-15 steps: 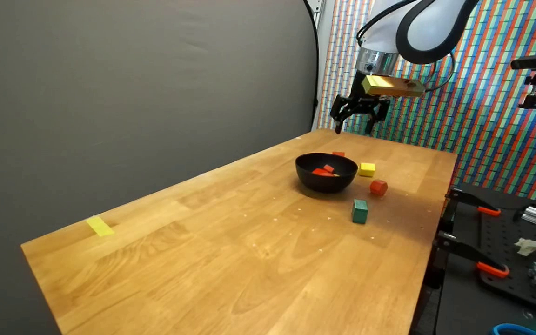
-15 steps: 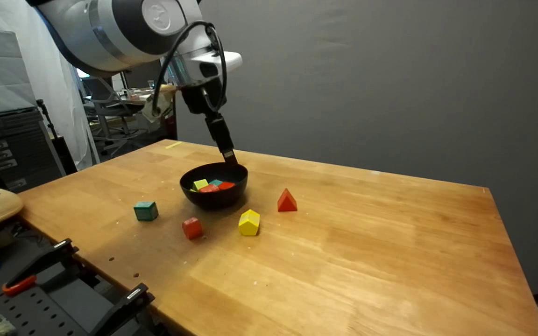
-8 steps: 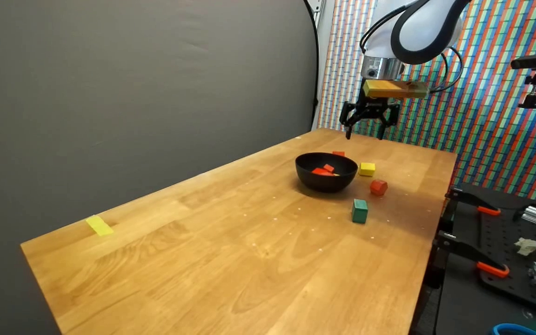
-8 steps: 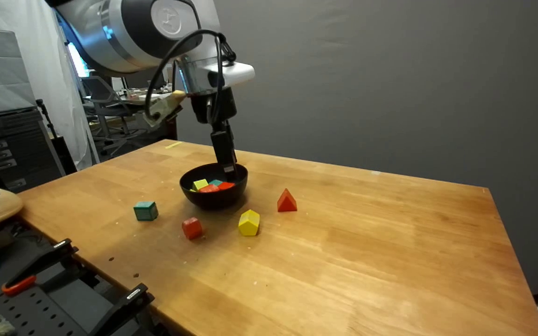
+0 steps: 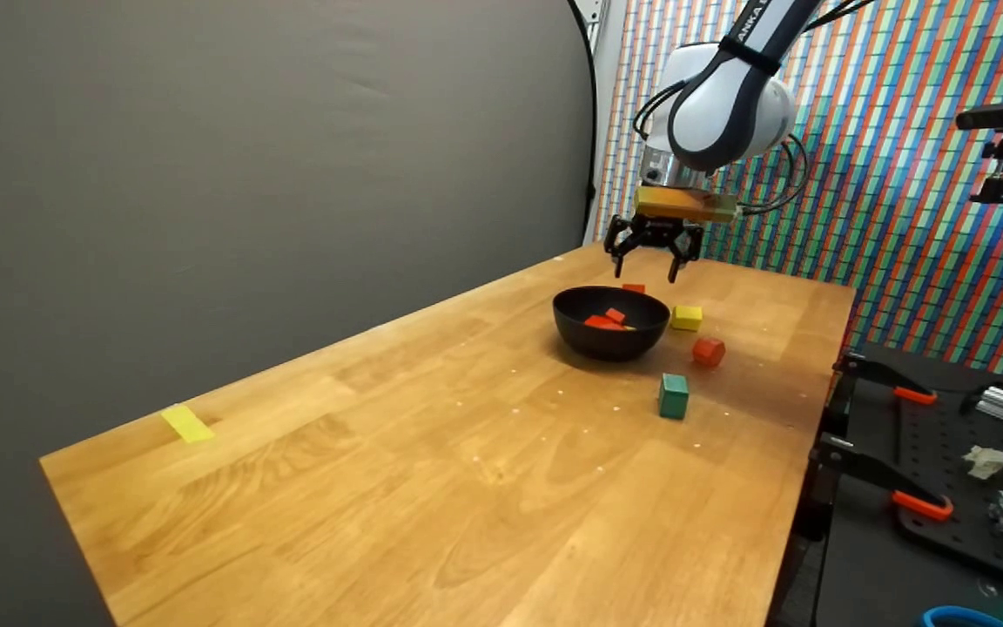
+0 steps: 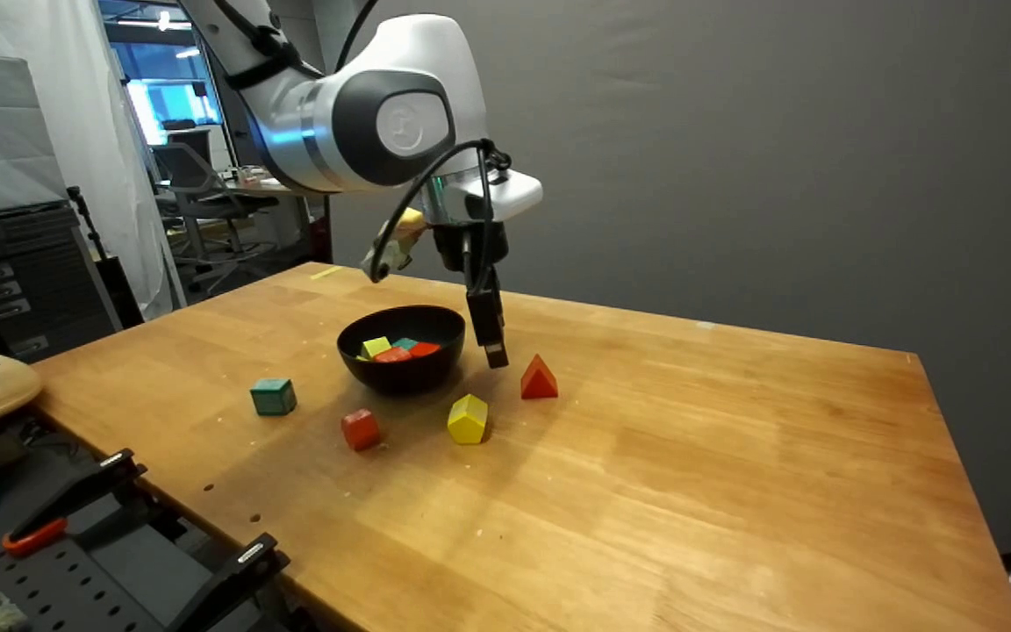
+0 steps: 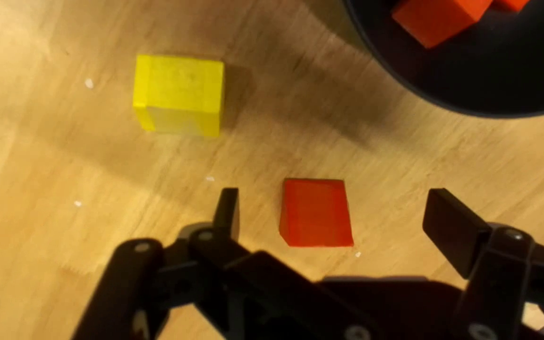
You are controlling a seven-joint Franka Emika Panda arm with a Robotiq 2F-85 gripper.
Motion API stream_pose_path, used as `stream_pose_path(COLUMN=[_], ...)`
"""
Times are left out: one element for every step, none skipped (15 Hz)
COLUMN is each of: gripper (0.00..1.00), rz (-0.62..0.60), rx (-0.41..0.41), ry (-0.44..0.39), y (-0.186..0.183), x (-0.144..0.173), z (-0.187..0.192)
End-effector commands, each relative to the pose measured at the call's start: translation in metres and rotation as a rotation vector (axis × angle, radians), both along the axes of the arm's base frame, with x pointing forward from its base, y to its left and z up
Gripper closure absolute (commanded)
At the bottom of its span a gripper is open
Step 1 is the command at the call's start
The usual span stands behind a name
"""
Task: Put all the blocks in the bowl
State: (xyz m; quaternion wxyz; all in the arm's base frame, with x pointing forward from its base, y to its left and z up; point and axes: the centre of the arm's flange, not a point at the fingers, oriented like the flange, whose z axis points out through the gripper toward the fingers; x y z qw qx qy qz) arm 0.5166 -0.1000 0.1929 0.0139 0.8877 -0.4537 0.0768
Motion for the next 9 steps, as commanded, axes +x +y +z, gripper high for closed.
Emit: stream_pose_path(gripper=[0.0,0.0,0.01,0.26,0.26,0.3,0.4,0.48,0.55], rz=[-0.012,-0.014,-0.017,-0.02,-0.023,-0.027,-0.034,-0.042,-0.054], rx=[-0.028,-0.035,-0.045,-0.047,-0.047,-0.044,-0.042,-0.037,-0.032], ry=[-0.042,-0.042,-0.047,-0.051,-0.052,-0.051,-0.053,-0.049,-0.045], y=[-0.023,-0.026,-0.03,-0.032,-0.034,-0.034,-0.034,-0.034,-0.034], x=[0.036,0.041,0.046,0.05,0.051,0.053,0.053,0.053,0.052], z=[-0.02,-0.024,-0.029,-0.032,-0.034,-0.037,-0.04,-0.043,-0.046])
